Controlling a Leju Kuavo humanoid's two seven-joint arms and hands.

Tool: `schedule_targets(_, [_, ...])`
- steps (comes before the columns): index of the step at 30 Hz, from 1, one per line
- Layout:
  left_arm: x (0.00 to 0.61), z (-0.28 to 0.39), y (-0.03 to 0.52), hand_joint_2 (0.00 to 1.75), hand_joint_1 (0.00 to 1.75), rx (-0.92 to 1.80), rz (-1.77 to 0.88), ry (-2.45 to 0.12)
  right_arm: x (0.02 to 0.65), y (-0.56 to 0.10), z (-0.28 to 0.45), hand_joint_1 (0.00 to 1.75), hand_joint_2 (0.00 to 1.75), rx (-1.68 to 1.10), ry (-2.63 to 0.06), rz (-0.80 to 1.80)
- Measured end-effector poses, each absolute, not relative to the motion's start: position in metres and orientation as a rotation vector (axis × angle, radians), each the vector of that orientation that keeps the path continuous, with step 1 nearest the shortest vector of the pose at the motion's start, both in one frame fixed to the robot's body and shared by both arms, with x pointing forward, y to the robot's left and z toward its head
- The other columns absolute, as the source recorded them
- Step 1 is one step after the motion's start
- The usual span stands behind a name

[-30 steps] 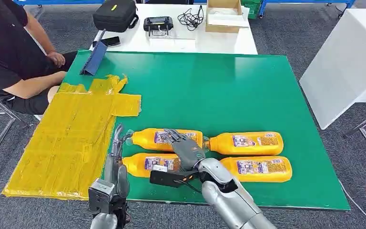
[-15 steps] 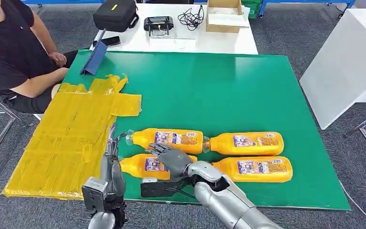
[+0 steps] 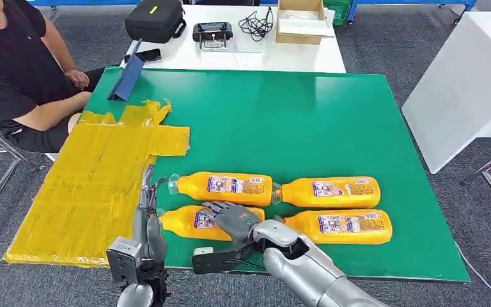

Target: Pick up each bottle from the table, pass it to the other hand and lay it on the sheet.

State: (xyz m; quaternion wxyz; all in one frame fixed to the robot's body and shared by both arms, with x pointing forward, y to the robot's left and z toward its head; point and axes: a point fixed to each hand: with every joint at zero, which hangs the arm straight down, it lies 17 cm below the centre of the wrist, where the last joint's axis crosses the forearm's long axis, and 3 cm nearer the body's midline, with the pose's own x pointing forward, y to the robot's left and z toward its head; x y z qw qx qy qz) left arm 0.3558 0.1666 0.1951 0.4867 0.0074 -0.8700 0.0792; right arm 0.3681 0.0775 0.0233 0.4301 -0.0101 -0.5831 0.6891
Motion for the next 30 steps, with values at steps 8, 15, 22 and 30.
schedule_targets(8, [0.351,0.194,0.177,0.00,0.00,0.038,0.186,-2.115,0.385,0.055,0.004,0.00,1.75,-0.358,-1.407,1.777])
schedule_targets(15, [0.347,0.195,0.191,0.00,0.00,0.074,0.205,-2.114,0.381,0.048,-0.009,0.00,1.75,-0.467,-1.349,1.804])
schedule_targets(22, [0.346,0.194,0.196,0.00,0.00,0.088,0.216,-2.110,0.381,0.048,-0.010,0.14,1.75,-0.463,-1.343,1.795])
schedule_targets(30, [0.349,0.192,0.196,0.00,0.00,0.081,0.218,-2.093,0.372,0.046,-0.024,1.75,1.75,-0.403,-1.286,1.756])
